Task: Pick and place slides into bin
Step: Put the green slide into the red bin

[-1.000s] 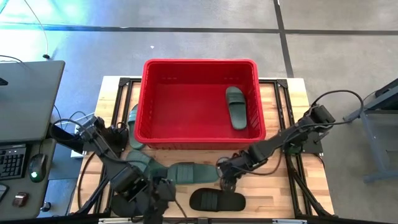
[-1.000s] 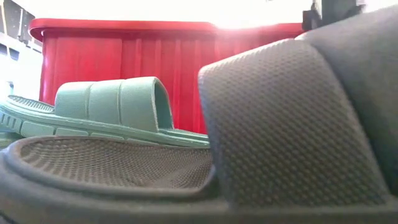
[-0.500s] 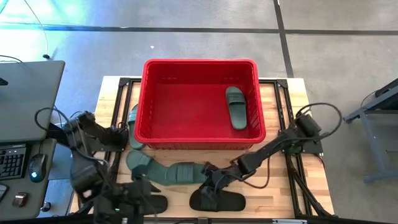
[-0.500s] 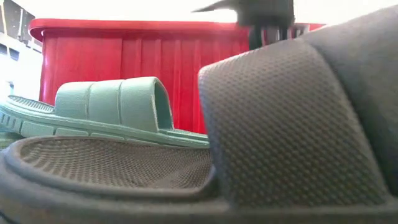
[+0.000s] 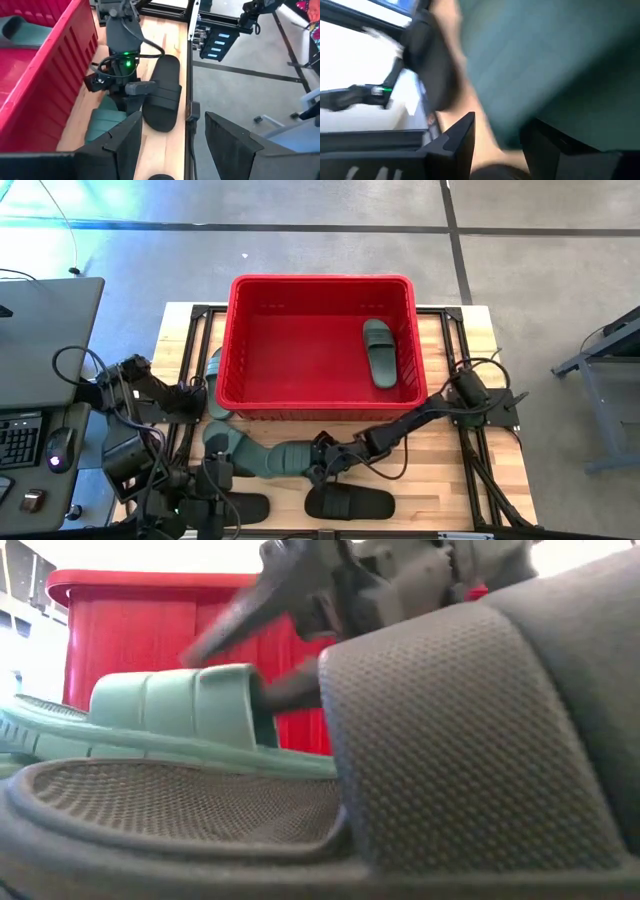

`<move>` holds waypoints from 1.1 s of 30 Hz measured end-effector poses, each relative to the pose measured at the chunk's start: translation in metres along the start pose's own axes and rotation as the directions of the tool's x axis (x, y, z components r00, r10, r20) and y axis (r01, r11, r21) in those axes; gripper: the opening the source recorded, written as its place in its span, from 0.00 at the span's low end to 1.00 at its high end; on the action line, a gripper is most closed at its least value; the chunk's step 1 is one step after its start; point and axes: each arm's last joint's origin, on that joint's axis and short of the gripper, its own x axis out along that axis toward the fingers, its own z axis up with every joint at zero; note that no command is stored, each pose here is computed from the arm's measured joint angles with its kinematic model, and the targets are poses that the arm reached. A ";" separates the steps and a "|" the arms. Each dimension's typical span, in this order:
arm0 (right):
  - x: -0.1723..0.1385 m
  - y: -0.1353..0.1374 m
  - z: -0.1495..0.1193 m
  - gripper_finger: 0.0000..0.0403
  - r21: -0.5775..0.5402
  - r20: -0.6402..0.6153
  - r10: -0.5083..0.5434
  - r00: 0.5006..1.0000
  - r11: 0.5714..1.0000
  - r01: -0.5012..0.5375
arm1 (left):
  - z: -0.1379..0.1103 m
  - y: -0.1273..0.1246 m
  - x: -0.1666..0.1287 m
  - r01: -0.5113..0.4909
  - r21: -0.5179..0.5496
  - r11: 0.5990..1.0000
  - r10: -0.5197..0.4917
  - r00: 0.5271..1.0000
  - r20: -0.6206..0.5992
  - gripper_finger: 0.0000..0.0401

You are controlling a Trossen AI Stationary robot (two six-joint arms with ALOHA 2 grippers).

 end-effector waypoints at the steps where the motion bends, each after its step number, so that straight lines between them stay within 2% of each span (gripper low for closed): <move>1: 0.001 0.001 0.002 0.35 -0.012 0.013 0.026 1.000 1.000 -0.026 | 0.000 0.000 0.000 0.000 0.007 1.000 0.000 1.000 0.000 0.50; 4: 0.003 0.003 0.009 0.34 -0.027 0.052 0.070 0.996 0.997 -0.069 | 0.000 0.000 0.000 -0.004 0.015 1.000 0.004 1.000 -0.003 0.50; 7: 0.003 0.001 0.014 0.28 -0.052 0.059 0.075 0.995 0.996 -0.072 | -0.001 0.001 0.000 -0.006 0.019 1.000 0.006 1.000 -0.007 0.50; 10: 0.003 0.002 0.017 0.17 -0.061 0.055 0.094 0.994 0.994 -0.091 | -0.001 0.001 0.000 -0.008 0.023 1.000 0.009 1.000 -0.011 0.50; 13: 0.001 0.015 0.014 0.04 -0.061 0.082 0.207 0.975 0.977 -0.203 | -0.001 0.001 0.000 -0.008 0.023 1.000 0.008 1.000 -0.011 0.50; 16: -0.007 0.035 0.010 0.03 0.001 0.155 0.363 0.919 0.930 -0.368 | -0.001 0.001 0.000 -0.008 0.022 1.000 0.008 1.000 -0.011 0.50; 20: -0.022 0.061 0.004 0.01 -0.020 0.243 0.560 0.792 0.819 -0.573 | -0.001 0.001 0.000 -0.007 0.021 1.000 0.007 1.000 -0.011 0.50; 23: -0.037 0.077 0.001 0.01 -0.030 0.292 0.637 0.713 0.752 -0.659 | -0.001 0.001 0.000 -0.007 0.020 1.000 0.007 1.000 -0.010 0.50; 26: -0.053 0.091 0.003 0.01 -0.124 0.329 0.680 0.655 0.719 -0.684 | -0.001 0.001 0.000 -0.006 0.020 1.000 0.007 1.000 -0.009 0.50; 28: -0.064 0.099 0.005 0.01 -0.177 0.347 0.685 0.640 0.718 -0.673 | -0.001 0.001 0.000 -0.010 0.019 1.000 0.010 1.000 -0.002 0.50; 29: -0.067 0.101 0.007 0.01 -0.201 0.356 0.673 0.649 0.733 -0.650 | 0.000 0.001 0.000 -0.011 0.019 1.000 0.011 1.000 0.000 0.50; 33: -0.092 0.114 0.011 0.00 -0.318 0.418 0.548 0.725 0.835 -0.448 | 0.000 0.001 0.000 -0.020 0.004 1.000 0.020 1.000 0.007 0.50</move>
